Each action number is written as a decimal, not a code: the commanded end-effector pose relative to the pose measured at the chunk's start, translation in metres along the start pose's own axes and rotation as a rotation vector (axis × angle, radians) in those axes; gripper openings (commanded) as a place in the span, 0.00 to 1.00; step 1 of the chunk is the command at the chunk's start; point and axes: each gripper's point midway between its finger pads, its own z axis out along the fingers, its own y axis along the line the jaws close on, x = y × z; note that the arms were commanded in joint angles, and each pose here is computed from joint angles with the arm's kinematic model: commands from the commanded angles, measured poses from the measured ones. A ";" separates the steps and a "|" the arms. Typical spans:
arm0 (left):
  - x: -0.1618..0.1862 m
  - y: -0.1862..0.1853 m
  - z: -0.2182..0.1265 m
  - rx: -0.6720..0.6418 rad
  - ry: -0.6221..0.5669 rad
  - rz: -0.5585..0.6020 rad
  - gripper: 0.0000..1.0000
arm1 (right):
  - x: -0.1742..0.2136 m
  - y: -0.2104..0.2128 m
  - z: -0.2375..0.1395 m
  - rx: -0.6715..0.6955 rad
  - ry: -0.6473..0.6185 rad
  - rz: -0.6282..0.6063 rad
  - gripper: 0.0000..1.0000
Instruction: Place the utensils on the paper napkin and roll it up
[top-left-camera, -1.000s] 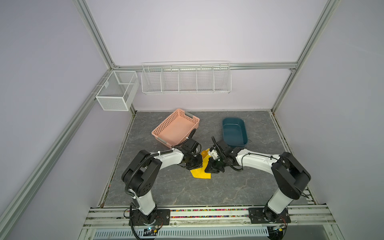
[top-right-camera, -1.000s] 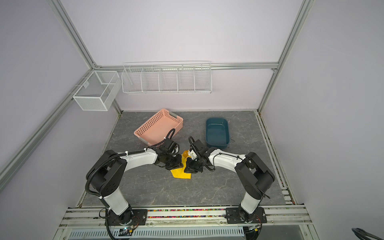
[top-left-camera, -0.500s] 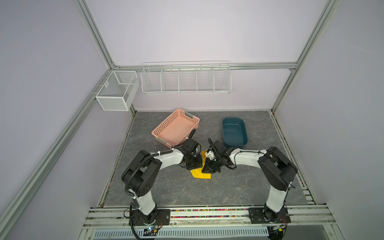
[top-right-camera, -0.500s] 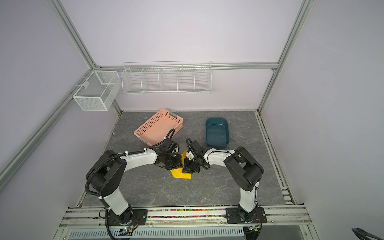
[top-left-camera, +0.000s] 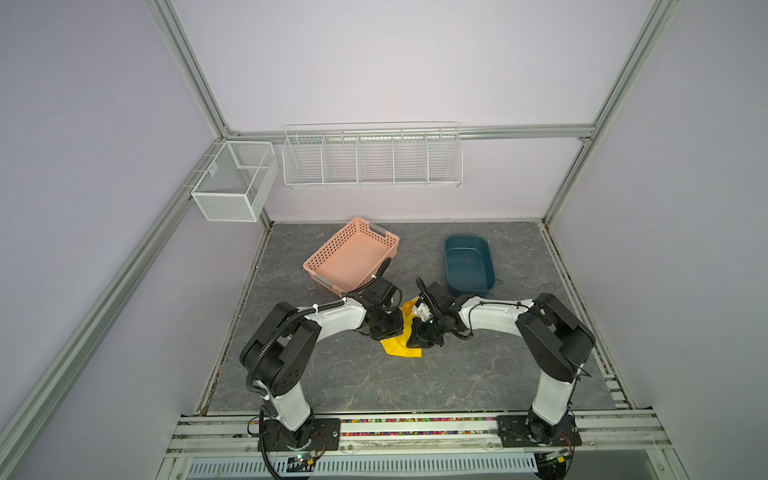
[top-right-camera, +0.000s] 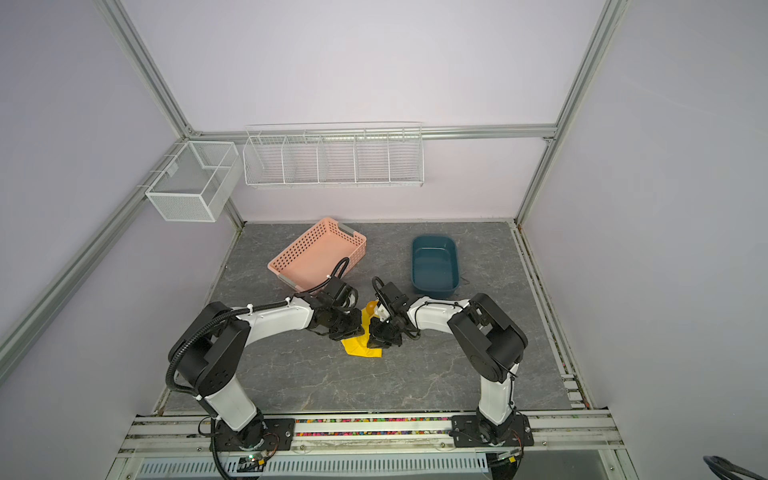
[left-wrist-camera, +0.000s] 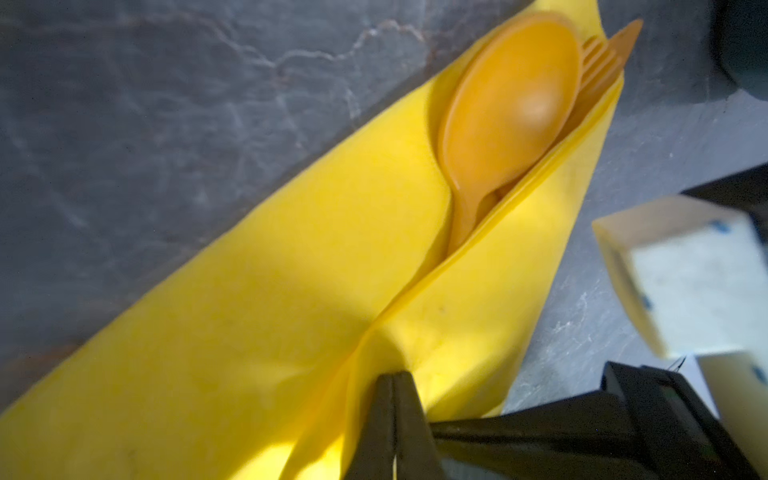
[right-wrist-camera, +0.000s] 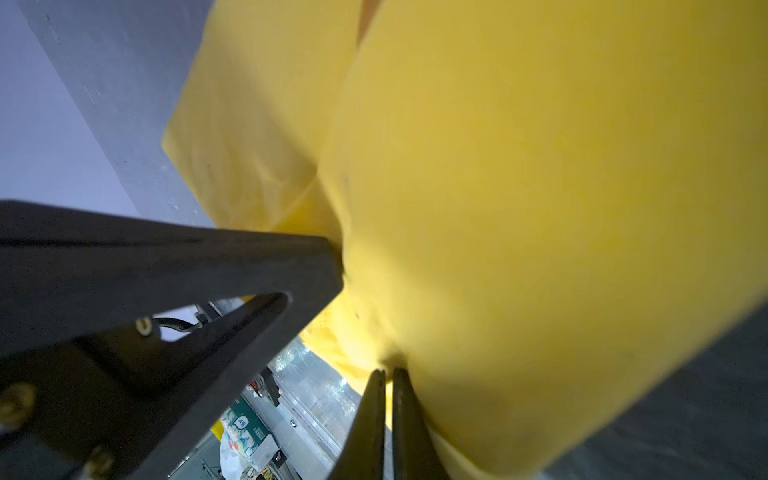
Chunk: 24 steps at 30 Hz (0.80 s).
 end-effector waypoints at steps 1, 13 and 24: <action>0.002 0.009 -0.015 -0.060 -0.031 -0.004 0.00 | 0.003 -0.010 0.003 0.042 0.011 0.012 0.11; 0.015 0.038 0.006 -0.148 0.033 -0.007 0.00 | 0.001 0.006 -0.005 0.004 0.006 -0.005 0.11; 0.017 0.045 0.007 -0.172 0.034 0.000 0.00 | 0.005 0.023 -0.010 -0.017 0.011 -0.041 0.13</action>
